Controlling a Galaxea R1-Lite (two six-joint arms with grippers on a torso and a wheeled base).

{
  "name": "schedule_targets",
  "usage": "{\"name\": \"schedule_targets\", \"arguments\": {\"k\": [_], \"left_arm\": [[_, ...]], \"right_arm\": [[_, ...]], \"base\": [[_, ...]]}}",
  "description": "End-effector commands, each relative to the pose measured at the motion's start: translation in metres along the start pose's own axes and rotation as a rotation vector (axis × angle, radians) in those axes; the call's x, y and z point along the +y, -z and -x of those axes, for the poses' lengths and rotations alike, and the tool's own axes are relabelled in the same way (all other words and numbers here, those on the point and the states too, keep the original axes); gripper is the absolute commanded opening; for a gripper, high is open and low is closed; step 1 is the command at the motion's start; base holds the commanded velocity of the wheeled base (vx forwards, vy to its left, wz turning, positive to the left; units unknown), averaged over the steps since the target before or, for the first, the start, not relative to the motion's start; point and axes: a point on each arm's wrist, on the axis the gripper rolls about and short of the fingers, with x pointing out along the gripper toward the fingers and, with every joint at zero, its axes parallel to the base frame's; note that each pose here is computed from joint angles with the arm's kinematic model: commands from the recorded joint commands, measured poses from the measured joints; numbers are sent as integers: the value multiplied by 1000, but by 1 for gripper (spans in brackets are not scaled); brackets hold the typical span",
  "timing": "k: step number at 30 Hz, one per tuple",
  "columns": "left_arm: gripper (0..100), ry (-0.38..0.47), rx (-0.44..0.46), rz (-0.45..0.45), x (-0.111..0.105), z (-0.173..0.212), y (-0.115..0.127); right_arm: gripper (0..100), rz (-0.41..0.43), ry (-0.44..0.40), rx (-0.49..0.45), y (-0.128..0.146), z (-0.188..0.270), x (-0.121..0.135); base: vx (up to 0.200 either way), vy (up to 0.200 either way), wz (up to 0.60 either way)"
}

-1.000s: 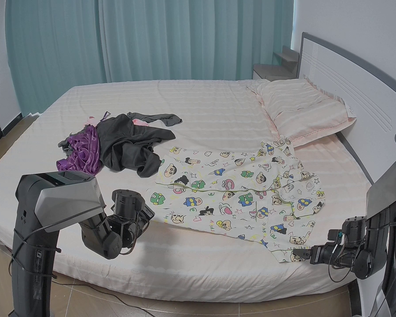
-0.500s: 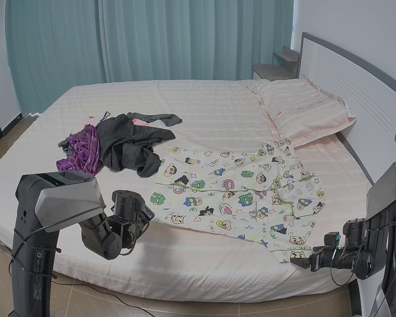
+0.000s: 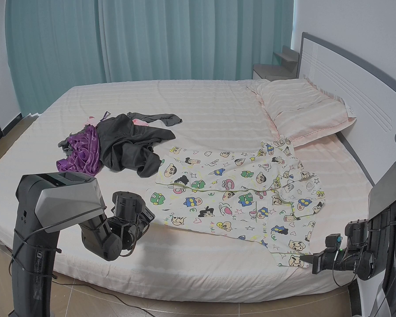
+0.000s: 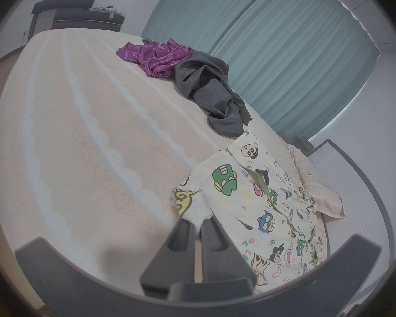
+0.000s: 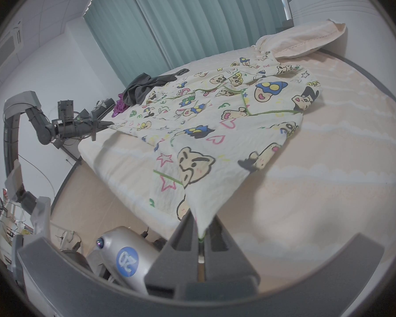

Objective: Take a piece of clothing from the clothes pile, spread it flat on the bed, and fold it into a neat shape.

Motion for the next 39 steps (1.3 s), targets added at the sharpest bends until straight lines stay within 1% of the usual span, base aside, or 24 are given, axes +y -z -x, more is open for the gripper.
{"name": "schedule_targets", "arguments": {"k": [1,3,6,8,11,14,18,22,31,32,34,39], "left_arm": [[0,3,1,-3,-1,6,0],[0,9,-1,-2,-3,9,-1],[0,22,11,-14,-8,22,0],[0,29,12,-18,-11,27,-1],[0,28,20,-25,-12,36,0],[0,13,36,-40,-7,40,3],[0,-18,62,-76,2,48,7],[0,-47,86,-119,12,56,12],[0,-71,124,-154,20,71,18],[0,-77,134,-161,21,75,20],[0,-79,147,-172,22,80,23],[0,-81,167,-189,24,89,27]], "right_arm": [[0,-8,-41,-30,-4,26,9],[0,-22,-52,-36,-5,30,9],[0,-90,-58,-59,-10,35,9],[0,-116,-64,-64,-13,38,12],[0,-134,-70,-25,-13,45,17],[0,-158,-72,26,-10,50,21],[0,-178,-59,54,-7,54,22],[0,-191,-54,70,-7,60,24],[0,-202,-45,117,-3,65,27],[0,-196,-25,136,-1,66,27],[0,-182,-12,149,0,68,27],[0,-176,-9,167,1,74,28]], "base": [[0,0,0],[0,0,0],[0,0,0],[0,0,0],[0,0,0],[0,0,0],[0,0,0],[0,0,0],[0,0,0],[0,0,0],[0,0,0],[0,0,0]]}}
